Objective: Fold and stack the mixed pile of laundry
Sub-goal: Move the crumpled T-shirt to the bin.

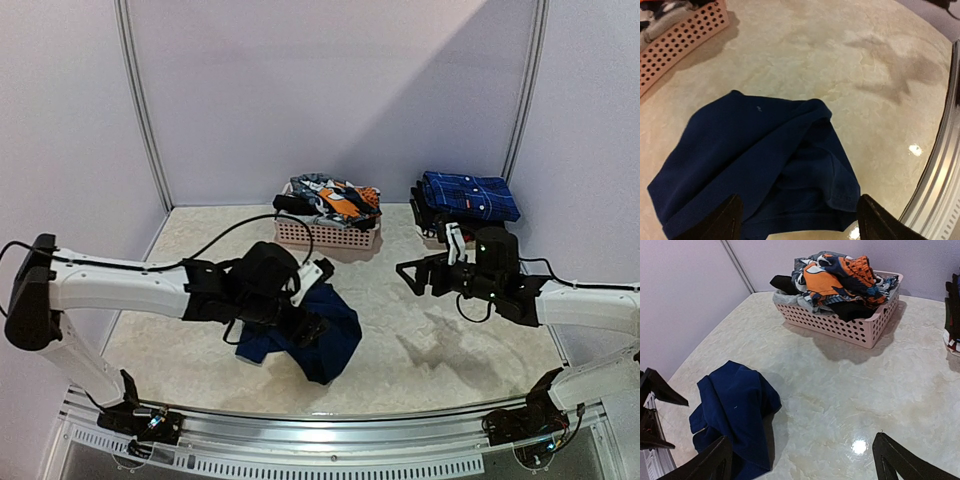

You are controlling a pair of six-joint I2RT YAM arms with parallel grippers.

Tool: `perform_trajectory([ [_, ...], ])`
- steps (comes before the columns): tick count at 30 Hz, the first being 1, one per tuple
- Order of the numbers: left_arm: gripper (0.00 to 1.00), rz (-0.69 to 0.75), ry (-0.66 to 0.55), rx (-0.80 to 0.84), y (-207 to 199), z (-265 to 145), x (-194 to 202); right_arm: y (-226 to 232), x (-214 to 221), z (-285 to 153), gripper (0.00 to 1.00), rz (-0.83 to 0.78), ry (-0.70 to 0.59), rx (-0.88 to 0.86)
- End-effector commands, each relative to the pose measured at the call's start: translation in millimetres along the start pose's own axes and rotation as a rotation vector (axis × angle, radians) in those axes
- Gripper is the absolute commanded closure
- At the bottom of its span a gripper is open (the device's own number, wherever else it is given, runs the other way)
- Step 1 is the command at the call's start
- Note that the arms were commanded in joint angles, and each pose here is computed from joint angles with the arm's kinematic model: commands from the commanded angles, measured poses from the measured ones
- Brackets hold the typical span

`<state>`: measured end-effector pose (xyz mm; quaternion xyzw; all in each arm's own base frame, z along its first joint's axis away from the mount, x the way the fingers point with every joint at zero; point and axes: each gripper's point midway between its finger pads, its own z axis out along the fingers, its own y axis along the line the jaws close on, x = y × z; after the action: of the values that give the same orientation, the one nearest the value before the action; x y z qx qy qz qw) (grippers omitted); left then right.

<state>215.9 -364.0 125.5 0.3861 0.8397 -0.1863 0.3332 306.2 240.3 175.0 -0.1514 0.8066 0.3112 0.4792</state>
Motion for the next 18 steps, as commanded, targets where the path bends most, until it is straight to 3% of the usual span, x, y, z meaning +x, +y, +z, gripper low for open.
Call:
perform_trajectory([
  [1, 0.18, -0.037, -0.037, -0.154, 32.4, -31.6, 4.4, 22.5, 8.5, 8.2, 0.01, -0.011, 0.040, -0.110],
  [7, 0.22, -0.139, 0.037, -0.304, 71.7, -49.0, 46.3, 61.1, 32.7, 24.7, 0.02, -0.130, 0.141, -0.162],
  [18, 0.31, -0.228, 0.092, -0.339, 91.4, -42.2, 85.1, 130.7, 85.5, 52.3, 0.03, -0.353, 0.299, -0.211],
])
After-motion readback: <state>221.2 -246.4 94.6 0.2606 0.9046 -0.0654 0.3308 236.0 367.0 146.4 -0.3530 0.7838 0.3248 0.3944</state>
